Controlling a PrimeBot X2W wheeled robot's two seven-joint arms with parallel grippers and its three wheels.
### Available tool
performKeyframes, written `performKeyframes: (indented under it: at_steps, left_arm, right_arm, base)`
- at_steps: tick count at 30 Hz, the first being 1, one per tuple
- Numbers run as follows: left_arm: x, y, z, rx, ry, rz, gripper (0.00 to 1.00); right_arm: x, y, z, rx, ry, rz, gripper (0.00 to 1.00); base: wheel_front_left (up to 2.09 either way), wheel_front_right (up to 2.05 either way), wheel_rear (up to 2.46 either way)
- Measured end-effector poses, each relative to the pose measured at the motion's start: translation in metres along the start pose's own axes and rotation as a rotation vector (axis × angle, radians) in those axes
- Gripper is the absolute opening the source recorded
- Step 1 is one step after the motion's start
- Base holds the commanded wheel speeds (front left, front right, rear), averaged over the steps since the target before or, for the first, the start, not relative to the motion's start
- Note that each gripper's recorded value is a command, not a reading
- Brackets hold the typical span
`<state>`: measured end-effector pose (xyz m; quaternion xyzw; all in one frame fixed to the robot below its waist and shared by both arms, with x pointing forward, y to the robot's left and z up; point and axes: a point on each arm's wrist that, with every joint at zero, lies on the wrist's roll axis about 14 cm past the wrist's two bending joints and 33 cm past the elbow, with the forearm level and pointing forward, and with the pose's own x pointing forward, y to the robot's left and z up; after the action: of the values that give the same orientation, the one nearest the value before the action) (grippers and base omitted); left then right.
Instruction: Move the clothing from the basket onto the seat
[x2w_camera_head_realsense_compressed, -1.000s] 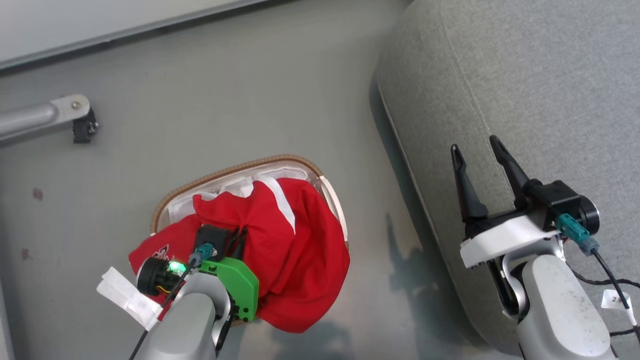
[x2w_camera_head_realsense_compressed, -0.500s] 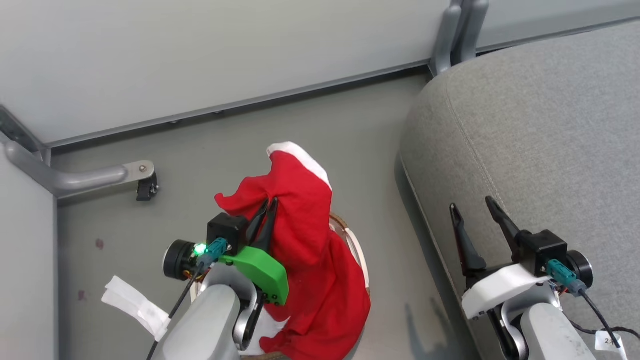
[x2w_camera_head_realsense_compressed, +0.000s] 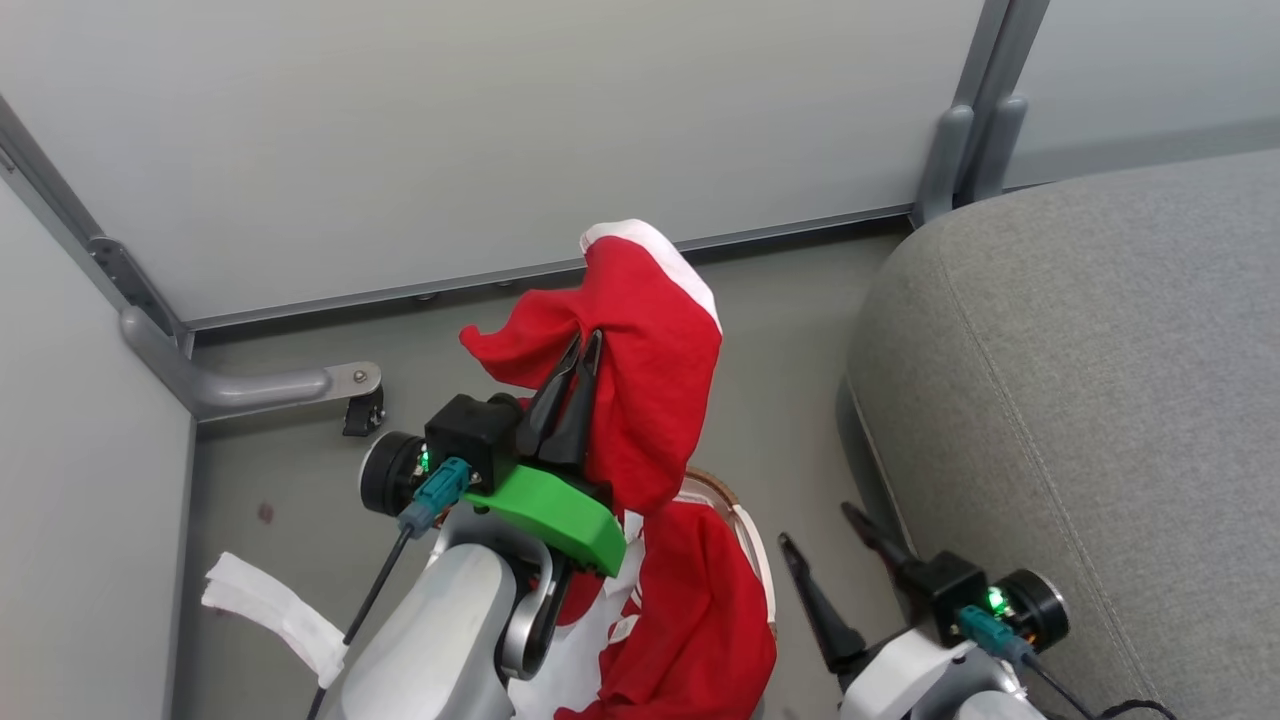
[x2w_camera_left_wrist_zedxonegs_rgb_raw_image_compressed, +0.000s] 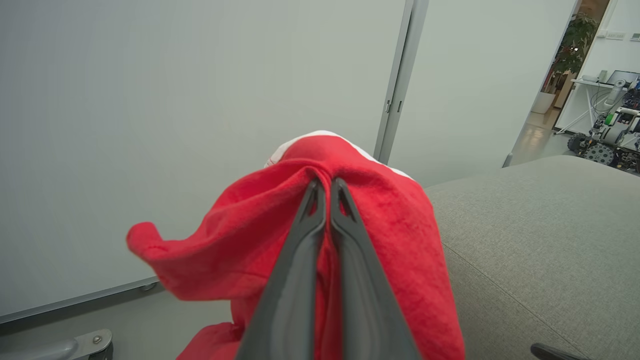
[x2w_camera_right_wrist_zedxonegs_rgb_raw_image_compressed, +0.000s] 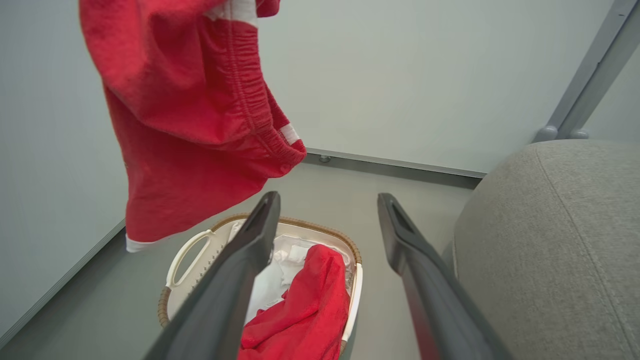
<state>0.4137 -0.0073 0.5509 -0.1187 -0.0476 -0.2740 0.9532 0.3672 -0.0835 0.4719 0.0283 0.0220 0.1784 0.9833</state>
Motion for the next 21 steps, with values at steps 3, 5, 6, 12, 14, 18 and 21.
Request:
performKeyframes:
  at_steps: [3,5,6,12,14,18,21]
  left_arm:
    - [-0.003,-0.003,0.004,-0.004,-0.011,-0.004,0.00]
    - [-0.004,-0.004,0.005,-0.005,-0.013,-0.002,0.00]
    - [-0.005,-0.004,0.005,-0.005,-0.013,0.000,0.00]
    - [-0.010,-0.005,0.003,-0.012,-0.005,0.004,0.00]
    - [-0.011,-0.006,0.001,-0.015,0.001,0.001,0.00]
    - [-0.011,-0.007,0.001,-0.012,0.006,-0.006,0.00]
    - [-0.012,-0.007,-0.001,-0.014,0.011,-0.005,0.00]
  right_arm:
    - [0.006,0.031,-0.001,-0.005,0.007,0.103,1.00]
    - [0.013,0.048,0.006,0.005,-0.012,0.160,1.00]
    - [0.017,0.057,0.011,0.006,-0.023,0.193,1.00]
    - [0.035,0.087,0.029,0.020,-0.062,0.300,1.00]
    - [0.039,0.090,0.029,0.018,-0.055,0.317,1.00]
    - [0.049,0.102,0.037,0.020,-0.072,0.364,1.00]
    - [0.055,0.109,0.041,0.023,-0.079,0.389,0.97]
  base:
    - [0.00,0.00,0.00]
    - [0.00,0.00,0.00]
    - [0.00,0.00,0.00]
    - [0.00,0.00,0.00]
    - [0.00,0.00,0.00]
    - [0.00,0.00,0.00]
    - [0.00,0.00,0.00]
